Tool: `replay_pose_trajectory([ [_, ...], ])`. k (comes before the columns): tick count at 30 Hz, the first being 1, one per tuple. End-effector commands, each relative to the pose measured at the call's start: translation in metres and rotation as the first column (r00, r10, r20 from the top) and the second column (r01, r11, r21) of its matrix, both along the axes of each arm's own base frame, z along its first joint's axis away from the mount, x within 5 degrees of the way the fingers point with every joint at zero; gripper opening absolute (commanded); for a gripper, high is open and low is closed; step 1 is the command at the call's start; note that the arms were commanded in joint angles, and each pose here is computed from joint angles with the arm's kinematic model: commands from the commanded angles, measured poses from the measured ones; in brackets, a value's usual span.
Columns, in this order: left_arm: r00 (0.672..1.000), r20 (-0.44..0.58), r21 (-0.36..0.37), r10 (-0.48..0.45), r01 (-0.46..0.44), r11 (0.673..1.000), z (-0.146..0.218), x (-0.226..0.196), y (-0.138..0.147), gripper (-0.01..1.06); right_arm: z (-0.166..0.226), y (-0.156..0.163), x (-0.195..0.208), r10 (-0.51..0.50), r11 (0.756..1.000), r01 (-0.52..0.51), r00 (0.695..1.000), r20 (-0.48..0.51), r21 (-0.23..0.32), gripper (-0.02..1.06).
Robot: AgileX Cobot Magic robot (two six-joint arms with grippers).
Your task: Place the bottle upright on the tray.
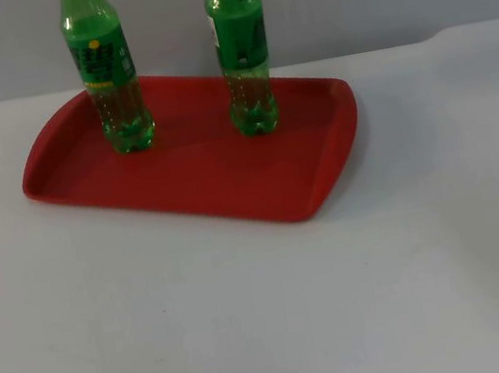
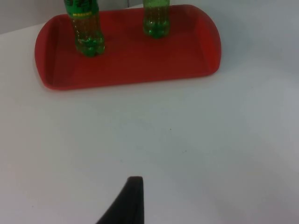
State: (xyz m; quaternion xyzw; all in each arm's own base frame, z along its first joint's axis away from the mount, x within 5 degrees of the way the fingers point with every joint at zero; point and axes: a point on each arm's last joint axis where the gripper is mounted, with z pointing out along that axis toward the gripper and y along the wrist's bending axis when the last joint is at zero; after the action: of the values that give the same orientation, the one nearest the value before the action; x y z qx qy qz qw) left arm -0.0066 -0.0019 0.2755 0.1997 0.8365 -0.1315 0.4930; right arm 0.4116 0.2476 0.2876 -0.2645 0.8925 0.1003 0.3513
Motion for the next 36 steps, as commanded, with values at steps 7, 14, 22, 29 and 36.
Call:
replay_pose_trajectory([
  [7, 1.0, 0.005, -0.007, -0.006, 0.006, 1.0, -0.001, 0.0, -0.001, 1.05, 0.025, -0.001, -0.04, 0.044, 0.999, -0.046, 0.997, 0.062, 0.03, 1.05],
  [14, 1.0, 0.005, -0.007, -0.006, 0.006, 1.0, -0.001, 0.0, -0.001, 1.05, 0.032, -0.015, -0.067, 0.051, 0.998, -0.054, 0.996, 0.078, 0.044, 1.05],
  [22, 1.0, 0.005, -0.006, -0.005, 0.005, 1.0, -0.001, 0.0, 0.0, 1.05, 0.033, -0.04, -0.105, 0.047, 0.997, -0.053, 0.993, 0.105, 0.059, 1.05],
  [29, 1.0, 0.005, -0.006, -0.005, 0.005, 1.0, -0.001, 0.0, 0.0, 1.05, 0.032, -0.057, -0.13, 0.045, 0.996, -0.053, 0.992, 0.119, 0.067, 1.05],
  [36, 1.0, 0.005, -0.006, -0.005, 0.005, 1.0, -0.001, 0.0, 0.0, 1.05, 0.03, -0.079, -0.163, 0.042, 0.995, -0.053, 0.989, 0.14, 0.08, 1.05],
])
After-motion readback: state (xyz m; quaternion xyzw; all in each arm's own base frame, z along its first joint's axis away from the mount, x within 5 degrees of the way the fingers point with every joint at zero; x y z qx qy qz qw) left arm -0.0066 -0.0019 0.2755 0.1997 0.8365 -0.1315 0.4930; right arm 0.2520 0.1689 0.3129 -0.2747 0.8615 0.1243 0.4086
